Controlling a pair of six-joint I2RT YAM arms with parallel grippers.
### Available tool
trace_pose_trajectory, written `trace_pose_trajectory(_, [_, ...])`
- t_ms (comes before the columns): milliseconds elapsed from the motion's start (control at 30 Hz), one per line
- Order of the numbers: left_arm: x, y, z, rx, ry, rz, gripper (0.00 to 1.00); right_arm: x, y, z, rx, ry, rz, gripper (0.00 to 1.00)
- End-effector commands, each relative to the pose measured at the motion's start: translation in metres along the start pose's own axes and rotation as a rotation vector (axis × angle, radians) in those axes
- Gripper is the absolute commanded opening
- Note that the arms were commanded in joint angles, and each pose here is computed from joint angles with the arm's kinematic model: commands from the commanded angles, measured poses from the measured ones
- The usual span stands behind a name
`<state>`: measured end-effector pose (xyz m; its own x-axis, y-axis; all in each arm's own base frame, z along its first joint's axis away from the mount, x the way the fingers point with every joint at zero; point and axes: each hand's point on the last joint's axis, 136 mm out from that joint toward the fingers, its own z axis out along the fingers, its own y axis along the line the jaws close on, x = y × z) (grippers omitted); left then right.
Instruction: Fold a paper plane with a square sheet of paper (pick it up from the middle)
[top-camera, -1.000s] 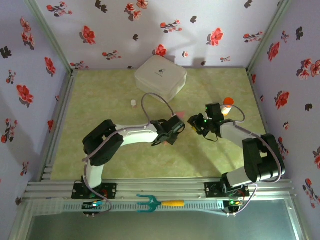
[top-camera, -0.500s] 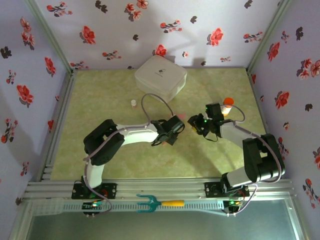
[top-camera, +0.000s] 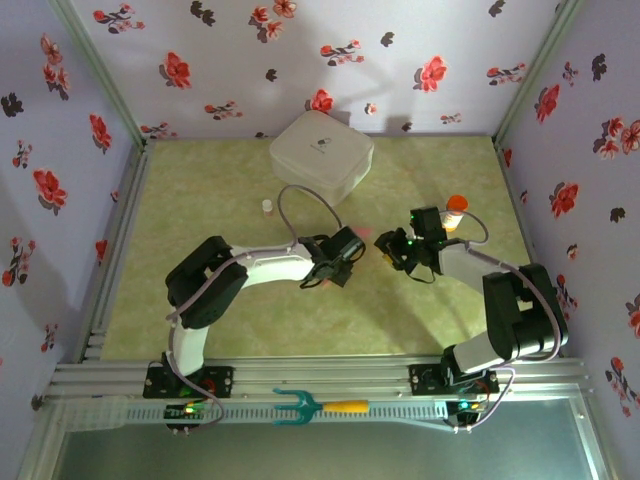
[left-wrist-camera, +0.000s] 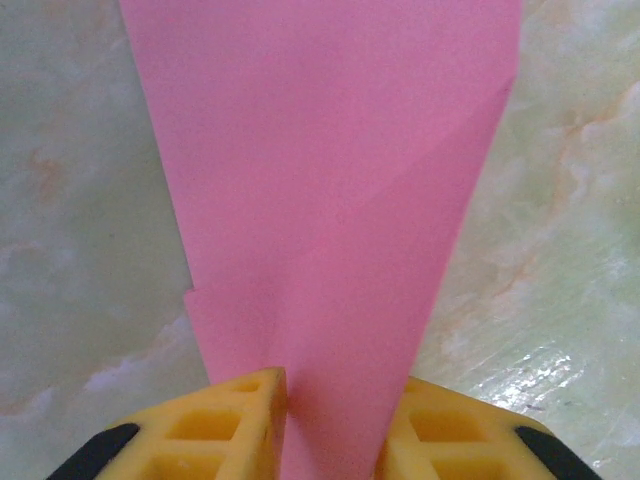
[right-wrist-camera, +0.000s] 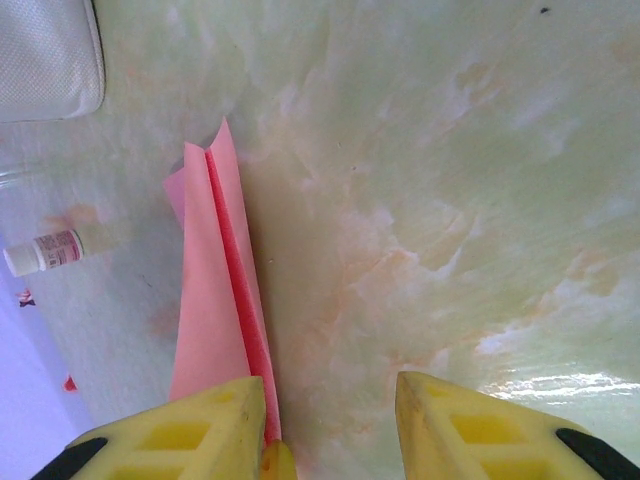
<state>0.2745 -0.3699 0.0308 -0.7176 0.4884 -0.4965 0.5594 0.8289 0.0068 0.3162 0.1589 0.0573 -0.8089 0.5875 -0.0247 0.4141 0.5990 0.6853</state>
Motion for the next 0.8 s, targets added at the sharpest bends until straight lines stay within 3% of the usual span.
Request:
trace_pose_trajectory(0, [-0.002, -0.004, -0.001, 0.029, -0.007, -0.012, 0.28, -0.001, 0.017, 0.004, -0.089, 0.023, -0.003, 0.40])
trace_pose_trajectory(167, [-0.001, -0.003, 0.001, 0.023, -0.008, 0.006, 0.27, -0.001, 0.037, 0.007, -0.174, 0.047, 0.021, 0.40])
trace_pose_trajectory(767, [-0.001, -0.002, -0.001, 0.022, -0.011, 0.009, 0.27, 0.004, 0.045, 0.023, -0.112, 0.091, -0.005, 0.38])
